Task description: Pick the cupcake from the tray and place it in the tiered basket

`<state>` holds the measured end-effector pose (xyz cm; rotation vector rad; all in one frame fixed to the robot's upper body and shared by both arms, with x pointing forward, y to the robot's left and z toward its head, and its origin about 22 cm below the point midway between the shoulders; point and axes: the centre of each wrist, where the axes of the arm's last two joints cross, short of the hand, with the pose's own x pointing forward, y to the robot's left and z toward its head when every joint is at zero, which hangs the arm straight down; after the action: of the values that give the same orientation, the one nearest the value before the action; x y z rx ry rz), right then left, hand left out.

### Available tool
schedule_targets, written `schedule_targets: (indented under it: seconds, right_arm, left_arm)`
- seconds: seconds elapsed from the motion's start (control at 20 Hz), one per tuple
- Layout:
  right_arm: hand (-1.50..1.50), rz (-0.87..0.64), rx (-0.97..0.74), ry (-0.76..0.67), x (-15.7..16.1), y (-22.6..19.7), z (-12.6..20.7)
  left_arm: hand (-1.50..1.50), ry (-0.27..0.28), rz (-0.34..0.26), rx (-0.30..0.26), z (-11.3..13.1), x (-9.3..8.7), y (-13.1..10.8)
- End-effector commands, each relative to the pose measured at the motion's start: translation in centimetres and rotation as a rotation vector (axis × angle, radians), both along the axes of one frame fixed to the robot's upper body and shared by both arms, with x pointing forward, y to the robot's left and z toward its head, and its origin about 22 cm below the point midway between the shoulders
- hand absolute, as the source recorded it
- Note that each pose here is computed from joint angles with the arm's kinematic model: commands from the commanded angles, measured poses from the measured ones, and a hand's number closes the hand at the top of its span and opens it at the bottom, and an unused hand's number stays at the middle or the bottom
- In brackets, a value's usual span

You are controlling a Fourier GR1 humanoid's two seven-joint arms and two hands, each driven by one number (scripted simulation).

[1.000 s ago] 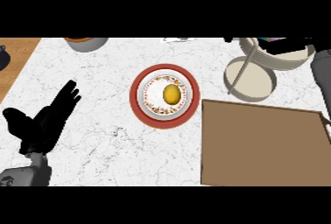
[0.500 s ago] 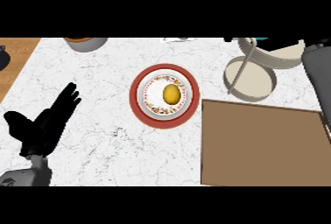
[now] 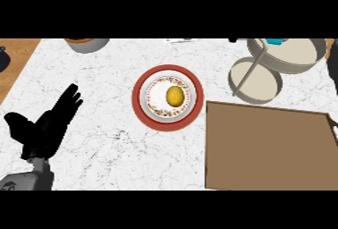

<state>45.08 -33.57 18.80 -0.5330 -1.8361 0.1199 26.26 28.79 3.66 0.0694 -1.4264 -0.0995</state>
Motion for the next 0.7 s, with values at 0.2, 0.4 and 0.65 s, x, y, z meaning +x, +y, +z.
schedule_targets:
  seconds: [0.2,0.4,0.65]
  right_arm:
    - [-1.5,-0.133,0.258,-0.101,-1.9,-6.4,2.8]
    - [-1.5,-0.239,0.31,-0.143,-4.8,-12.2,4.3]
    - [-1.5,-0.302,0.302,-0.152,-7.9,-16.7,5.7]
  left_arm:
    - [0.0,-0.01,-0.018,-0.002,1.5,-0.2,-1.0]
    - [0.0,-0.005,-0.008,-0.02,1.4,-0.1,-0.1]
    - [0.0,-0.01,-0.015,-0.012,0.9,1.1,-0.8]
